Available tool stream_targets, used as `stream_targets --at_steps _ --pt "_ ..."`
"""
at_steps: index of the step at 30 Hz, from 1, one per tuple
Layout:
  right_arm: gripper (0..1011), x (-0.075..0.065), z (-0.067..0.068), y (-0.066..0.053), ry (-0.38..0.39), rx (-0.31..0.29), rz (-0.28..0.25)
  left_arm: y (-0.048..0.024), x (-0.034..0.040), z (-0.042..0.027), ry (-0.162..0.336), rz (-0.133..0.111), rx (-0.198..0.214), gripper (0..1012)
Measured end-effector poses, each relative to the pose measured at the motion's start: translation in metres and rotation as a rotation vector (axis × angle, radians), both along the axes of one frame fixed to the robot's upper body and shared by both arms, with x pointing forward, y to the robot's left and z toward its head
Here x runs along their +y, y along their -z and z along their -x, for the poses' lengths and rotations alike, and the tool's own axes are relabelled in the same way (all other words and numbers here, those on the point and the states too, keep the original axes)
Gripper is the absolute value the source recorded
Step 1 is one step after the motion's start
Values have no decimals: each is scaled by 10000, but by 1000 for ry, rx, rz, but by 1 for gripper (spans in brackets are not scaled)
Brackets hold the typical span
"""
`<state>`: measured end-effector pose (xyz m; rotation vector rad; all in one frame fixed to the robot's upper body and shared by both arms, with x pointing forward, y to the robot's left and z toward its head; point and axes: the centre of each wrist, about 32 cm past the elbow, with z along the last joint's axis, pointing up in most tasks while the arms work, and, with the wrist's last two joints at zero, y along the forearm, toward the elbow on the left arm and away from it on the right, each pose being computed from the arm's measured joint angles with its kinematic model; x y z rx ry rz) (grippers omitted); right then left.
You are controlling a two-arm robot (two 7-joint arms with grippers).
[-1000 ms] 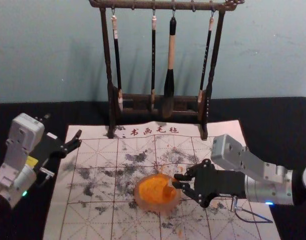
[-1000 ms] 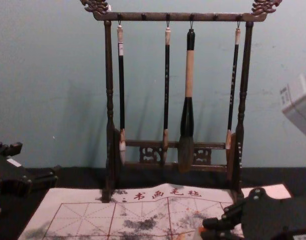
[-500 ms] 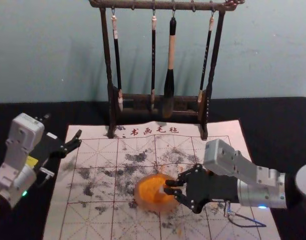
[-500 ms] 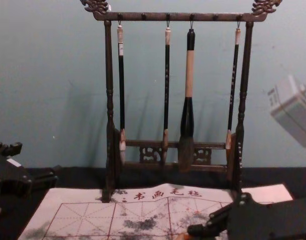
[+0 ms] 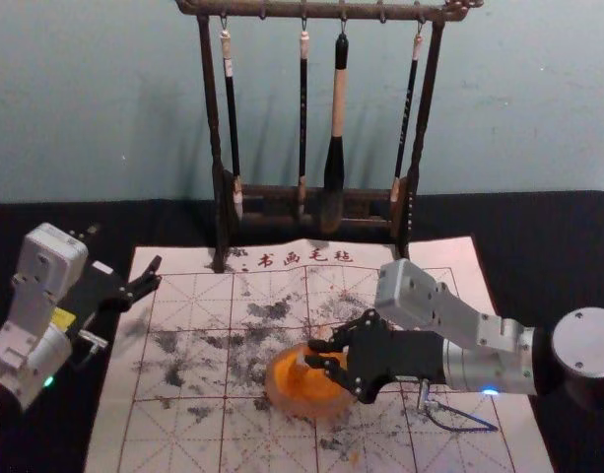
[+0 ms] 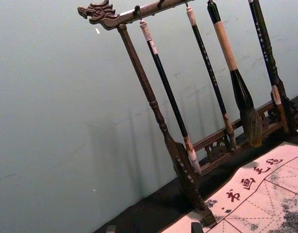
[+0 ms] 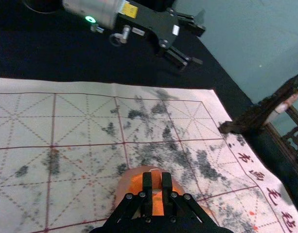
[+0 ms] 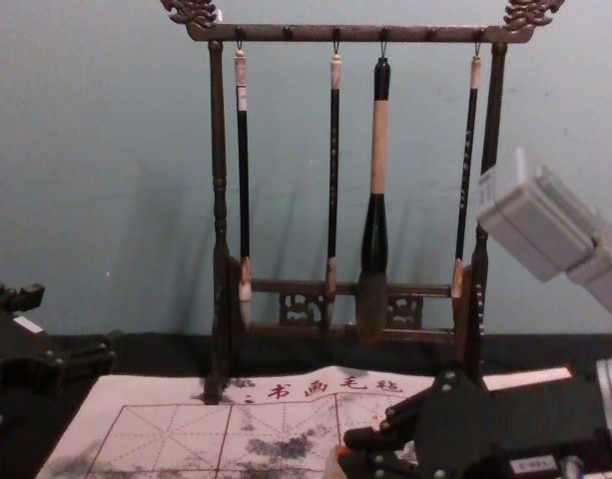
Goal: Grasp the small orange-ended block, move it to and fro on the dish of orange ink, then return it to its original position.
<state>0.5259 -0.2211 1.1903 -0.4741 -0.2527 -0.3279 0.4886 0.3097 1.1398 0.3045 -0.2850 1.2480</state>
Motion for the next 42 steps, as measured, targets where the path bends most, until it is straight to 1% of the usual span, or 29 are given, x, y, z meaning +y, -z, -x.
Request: stream_targets --at_steps 8,15,21,25,30,36,42 --pt "85 10 -65 -4 39 4 11 0 0 0 0 0 0 1001" --pt "85 -54 -79 -43 73 1 27 0 0 0 0 0 0 1001" --pt "85 -137 -16 -85 83 -1 38 0 0 0 0 0 0 1001" --pt "85 -210 69 -107 74 3 36 0 0 0 0 0 0 1001" --pt "85 -255 153 -120 58 10 36 0 0 0 0 0 0 1001" --pt "85 -255 220 -124 38 18 31 0 0 0 0 0 0 1001" --pt "85 -186 233 -112 7 23 24 0 0 0 0 0 0 1001"
